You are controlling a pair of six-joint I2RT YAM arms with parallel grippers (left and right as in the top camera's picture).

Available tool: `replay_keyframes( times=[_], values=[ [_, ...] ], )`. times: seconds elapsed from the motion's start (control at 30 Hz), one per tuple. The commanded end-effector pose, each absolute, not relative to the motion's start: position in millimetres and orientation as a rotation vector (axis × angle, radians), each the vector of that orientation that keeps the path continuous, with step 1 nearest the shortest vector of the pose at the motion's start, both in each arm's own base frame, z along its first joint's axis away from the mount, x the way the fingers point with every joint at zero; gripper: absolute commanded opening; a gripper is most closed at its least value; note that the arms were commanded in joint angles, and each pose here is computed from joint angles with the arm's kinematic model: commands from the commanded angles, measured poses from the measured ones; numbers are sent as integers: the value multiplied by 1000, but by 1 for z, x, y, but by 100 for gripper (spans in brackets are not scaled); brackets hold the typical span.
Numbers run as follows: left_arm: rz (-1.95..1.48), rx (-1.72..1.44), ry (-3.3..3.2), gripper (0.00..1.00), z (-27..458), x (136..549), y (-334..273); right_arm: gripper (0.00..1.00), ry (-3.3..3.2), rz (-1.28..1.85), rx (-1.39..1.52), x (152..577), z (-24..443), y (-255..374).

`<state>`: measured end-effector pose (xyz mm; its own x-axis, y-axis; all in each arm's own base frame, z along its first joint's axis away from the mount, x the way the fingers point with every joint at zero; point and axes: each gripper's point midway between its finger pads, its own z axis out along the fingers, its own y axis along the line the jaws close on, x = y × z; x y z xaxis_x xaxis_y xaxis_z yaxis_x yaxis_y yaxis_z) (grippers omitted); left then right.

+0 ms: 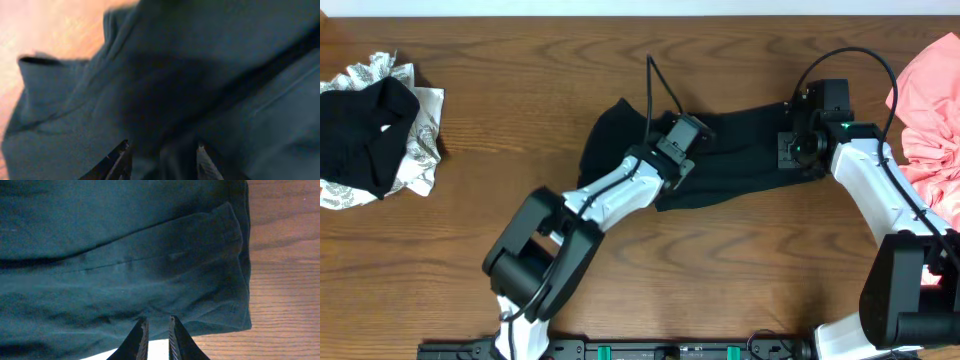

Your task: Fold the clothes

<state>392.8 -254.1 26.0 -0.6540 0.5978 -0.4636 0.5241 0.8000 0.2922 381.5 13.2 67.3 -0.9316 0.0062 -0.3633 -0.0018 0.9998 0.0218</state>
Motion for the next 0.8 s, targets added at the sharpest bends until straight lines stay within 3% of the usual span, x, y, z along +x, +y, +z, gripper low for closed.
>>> replay_keyframes(
  times=[0.0, 0.4, 0.5, 0.77],
  values=[
    [260, 820, 2462, 42, 12, 403, -231, 14, 2785, 21, 19, 379, 62, 10],
    [396, 696, 2411, 43, 30, 428, -204, 15, 2784, 19, 14, 379, 62, 10],
    [369, 650, 2379, 56, 49, 434, -208, 15, 2784, 20, 15, 379, 62, 10],
    [165, 206, 2342, 56, 135, 424, -200, 19, 2789, 24, -50, 377, 61, 13]
  ],
)
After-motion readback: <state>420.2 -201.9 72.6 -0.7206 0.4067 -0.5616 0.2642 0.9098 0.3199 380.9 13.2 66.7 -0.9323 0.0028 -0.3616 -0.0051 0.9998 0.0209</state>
